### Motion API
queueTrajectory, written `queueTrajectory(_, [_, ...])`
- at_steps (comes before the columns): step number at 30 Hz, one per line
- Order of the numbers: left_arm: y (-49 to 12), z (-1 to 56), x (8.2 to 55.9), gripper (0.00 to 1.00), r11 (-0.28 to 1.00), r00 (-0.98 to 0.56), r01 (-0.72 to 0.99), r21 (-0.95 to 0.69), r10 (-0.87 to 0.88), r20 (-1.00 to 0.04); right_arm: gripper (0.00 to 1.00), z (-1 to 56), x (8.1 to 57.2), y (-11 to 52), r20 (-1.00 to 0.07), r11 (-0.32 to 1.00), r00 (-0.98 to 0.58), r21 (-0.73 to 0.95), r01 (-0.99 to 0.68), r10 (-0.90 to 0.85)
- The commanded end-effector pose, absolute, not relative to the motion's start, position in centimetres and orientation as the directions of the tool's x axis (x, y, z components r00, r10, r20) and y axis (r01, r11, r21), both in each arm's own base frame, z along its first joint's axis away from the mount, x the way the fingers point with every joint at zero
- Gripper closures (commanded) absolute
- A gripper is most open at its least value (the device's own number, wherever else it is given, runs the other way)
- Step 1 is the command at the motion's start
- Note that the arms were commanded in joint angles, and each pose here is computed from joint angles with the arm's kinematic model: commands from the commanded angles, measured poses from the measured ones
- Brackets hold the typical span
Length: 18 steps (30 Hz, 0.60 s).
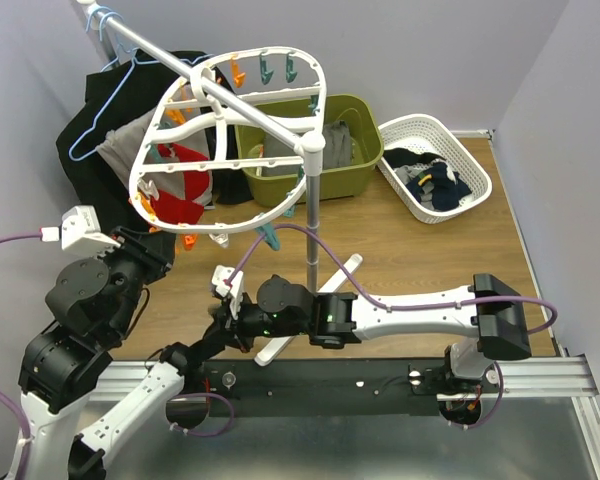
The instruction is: Remove the socks clipped to the hanger
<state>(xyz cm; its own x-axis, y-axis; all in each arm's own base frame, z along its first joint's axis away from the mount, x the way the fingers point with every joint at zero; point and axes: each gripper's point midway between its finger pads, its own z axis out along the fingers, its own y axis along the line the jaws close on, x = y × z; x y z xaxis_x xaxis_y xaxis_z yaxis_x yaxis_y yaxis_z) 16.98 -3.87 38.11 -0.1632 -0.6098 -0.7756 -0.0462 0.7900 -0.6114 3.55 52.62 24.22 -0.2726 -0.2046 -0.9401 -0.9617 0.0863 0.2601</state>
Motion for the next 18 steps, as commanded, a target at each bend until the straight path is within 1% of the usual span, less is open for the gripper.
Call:
queueTrajectory(1, [-3.1,41.6,16.0,1.0,0.782,-0.069,0.038,-0.622,-0.619,-0.783,0.99,22.4,2.9,51.8,-0.912,0.097,-0.326,0.311,-0.945,-0.249])
queueTrajectory(6, [-3.2,43.3,14.4,1.0,0.77,-0.042,0.128,-0.625,-0.625,-0.779,0.99,19.7,2.4,52.6,-0.873,0.103,-0.367,0.353,-0.93,-0.323])
queueTrajectory(9, [-3.5,43.7,13.7,1.0,0.772,-0.044,0.174,-0.612,-0.614,-0.788,0.99,20.9,2.7,53.4,-0.883,0.1,-0.359,0.345,-0.933,-0.301])
queueTrajectory(12, [-3.8,43.3,13.6,1.0,0.77,-0.062,0.182,-0.612,-0.612,-0.789,0.99,22.4,3.5,54.0,-0.906,0.107,-0.327,0.309,-0.945,-0.27])
queueTrajectory(13, [-3.9,43.1,13.6,1.0,0.768,-0.067,0.186,-0.612,-0.612,-0.788,0.99,22.0,3.7,54.0,-0.901,0.114,-0.321,0.301,-0.947,-0.291])
queueTrajectory(14, [-4.1,43.1,13.5,1.0,0.765,-0.074,0.191,-0.615,-0.614,-0.786,0.99,23.3,4.3,54.4,-0.912,0.113,-0.308,0.288,-0.951,-0.27])
queueTrajectory(18, [-4.7,42.5,13.5,1.0,0.758,-0.103,0.209,-0.618,-0.612,-0.784,0.99,24.5,5.2,55.1,-0.925,0.112,-0.276,0.255,-0.96,-0.262])
